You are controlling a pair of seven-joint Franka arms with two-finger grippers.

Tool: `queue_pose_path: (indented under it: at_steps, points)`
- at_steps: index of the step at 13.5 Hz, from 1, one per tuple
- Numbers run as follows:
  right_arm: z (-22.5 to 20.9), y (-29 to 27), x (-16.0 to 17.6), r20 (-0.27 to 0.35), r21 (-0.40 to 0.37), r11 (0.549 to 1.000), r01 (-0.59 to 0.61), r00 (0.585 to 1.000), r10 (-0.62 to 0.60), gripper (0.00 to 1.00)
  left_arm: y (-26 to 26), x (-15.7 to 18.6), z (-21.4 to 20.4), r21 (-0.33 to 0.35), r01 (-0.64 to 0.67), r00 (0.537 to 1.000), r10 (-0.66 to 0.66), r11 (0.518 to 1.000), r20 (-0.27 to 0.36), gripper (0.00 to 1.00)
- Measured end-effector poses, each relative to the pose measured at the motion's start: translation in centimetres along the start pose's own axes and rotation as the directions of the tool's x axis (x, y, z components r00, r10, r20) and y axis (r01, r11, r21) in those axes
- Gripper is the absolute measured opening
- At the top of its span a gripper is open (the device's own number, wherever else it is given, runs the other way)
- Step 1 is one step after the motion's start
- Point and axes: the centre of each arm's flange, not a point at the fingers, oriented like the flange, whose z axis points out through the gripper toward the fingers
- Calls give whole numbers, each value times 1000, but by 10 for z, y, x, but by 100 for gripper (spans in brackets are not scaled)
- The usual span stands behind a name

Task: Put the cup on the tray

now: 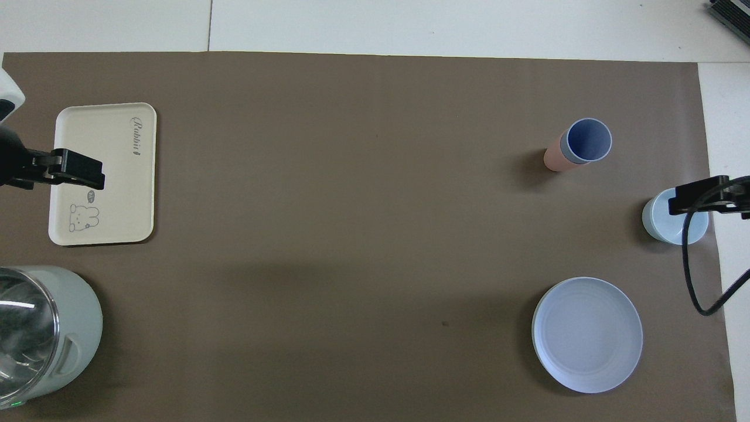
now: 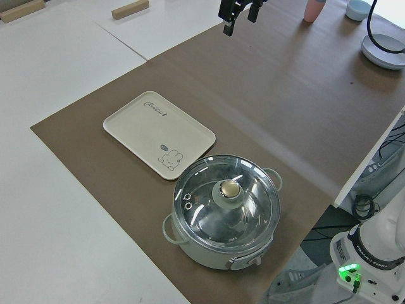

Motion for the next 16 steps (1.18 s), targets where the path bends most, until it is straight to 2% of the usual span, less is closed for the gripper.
queue_pose_path:
  at_steps: [3, 7, 10, 12, 16]
  points:
    - [0, 0, 0, 1, 4, 1000, 1, 1000, -1, 100, 0, 0, 0, 0, 0, 1000, 0, 1000, 0, 100]
    - [4, 9, 2, 0, 67, 998, -2, 1000, 2, 100, 0, 0, 0, 0, 0, 1000, 0, 1000, 0, 100]
    - [26, 26, 11, -64, 99, 977, 187, 981, -181, 100, -2, 0, 0, 0, 4, 1000, -4, 1000, 0, 100]
    - [52, 49, 20, -151, 124, 936, 331, 938, -311, 100, -3, 0, 0, 0, 5, 1000, -5, 1000, 1, 100]
    - [115, 85, 30, -349, 103, 818, 566, 791, -503, 100, -3, 0, 0, 0, 5, 1000, -5, 1000, 1, 100]
